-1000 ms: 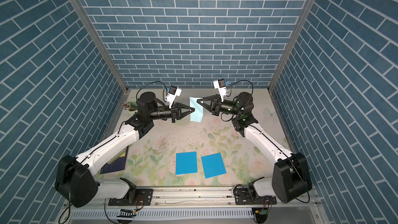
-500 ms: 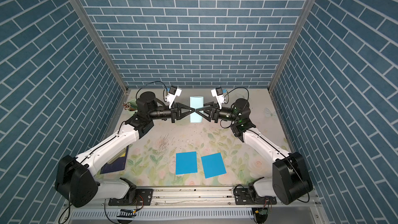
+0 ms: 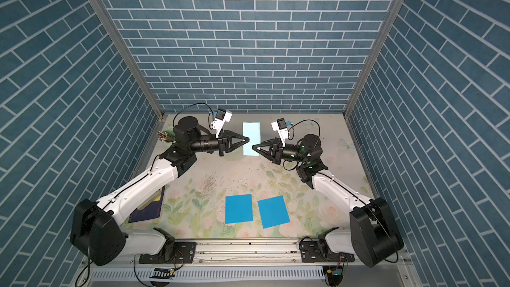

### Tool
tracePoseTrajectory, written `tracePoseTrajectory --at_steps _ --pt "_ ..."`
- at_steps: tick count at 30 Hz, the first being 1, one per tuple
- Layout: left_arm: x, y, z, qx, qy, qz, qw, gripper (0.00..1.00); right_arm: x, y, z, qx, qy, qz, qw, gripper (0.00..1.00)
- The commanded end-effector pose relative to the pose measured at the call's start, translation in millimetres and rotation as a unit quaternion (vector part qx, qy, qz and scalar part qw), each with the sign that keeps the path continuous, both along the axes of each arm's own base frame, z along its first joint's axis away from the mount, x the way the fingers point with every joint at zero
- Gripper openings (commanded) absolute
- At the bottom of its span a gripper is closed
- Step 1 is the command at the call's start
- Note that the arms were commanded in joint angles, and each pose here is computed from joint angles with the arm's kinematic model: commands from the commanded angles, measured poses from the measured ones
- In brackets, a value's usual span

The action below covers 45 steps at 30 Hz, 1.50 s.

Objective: Fold the square paper along the opposite sides
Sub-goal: Fold the paper.

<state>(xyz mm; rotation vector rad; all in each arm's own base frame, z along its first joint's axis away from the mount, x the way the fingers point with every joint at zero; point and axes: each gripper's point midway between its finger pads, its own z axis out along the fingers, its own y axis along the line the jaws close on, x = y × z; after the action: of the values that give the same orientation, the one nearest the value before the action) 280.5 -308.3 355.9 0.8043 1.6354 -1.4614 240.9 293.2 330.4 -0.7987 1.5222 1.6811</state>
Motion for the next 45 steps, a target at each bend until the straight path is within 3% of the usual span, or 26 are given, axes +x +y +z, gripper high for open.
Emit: tracePoseTrajectory --at_steps 1,4,8,10,21,26,27,29,31,35,37,39,41,45 --pt "1 1 14 -0.010 -0.020 -0.004 1.000 0.00 -11 -3 10 0.012 -0.026 0.011 1.000 0.13" --pt "2 1 14 -0.010 -0.021 -0.004 1.000 0.00 -13 -3 8 0.011 -0.022 0.011 1.000 0.16" --pt "2 1 14 -0.010 -0.021 -0.003 1.000 0.00 -14 -3 4 0.009 -0.015 0.014 1.000 0.31" --pt "2 1 14 -0.010 -0.021 -0.003 1.000 0.00 -16 -3 3 0.009 -0.013 0.016 1.000 0.31" --pt "2 2 8 0.001 -0.019 -0.004 1.000 0.00 -15 -4 -2 0.007 -0.005 0.011 1.000 0.00" --pt "4 2 5 0.007 -0.016 -0.003 1.000 0.00 -14 -5 -2 0.008 -0.006 0.006 1.000 0.00" --pt "5 2 4 0.008 -0.015 -0.004 1.000 0.00 -14 -5 -3 0.006 -0.006 0.005 1.000 0.05" --pt "7 1 -2 0.017 -0.009 -0.006 1.000 0.00 -12 -5 -6 -0.002 -0.012 0.001 1.000 0.30" --pt "11 0 -12 0.036 -0.004 -0.006 0.999 0.00 -6 -7 -13 -0.026 -0.020 -0.018 0.999 0.47" --pt "28 -2 -68 0.124 0.040 0.002 0.991 0.00 20 -28 -42 -0.123 -0.069 -0.146 0.979 0.56" --pt "35 -2 -97 0.161 0.065 0.000 0.985 0.00 30 -45 -54 -0.145 -0.093 -0.219 0.960 0.56" --pt "46 -5 -130 0.200 0.097 -0.002 0.975 0.00 36 -61 -63 -0.140 -0.128 -0.281 0.941 0.49" --pt "53 -8 -157 0.234 0.121 -0.024 0.964 0.00 34 -69 -66 -0.121 -0.166 -0.311 0.928 0.40" --pt "63 -10 -209 0.291 0.156 -0.042 0.943 0.00 41 -71 -94 -0.150 -0.200 -0.338 0.907 0.19"
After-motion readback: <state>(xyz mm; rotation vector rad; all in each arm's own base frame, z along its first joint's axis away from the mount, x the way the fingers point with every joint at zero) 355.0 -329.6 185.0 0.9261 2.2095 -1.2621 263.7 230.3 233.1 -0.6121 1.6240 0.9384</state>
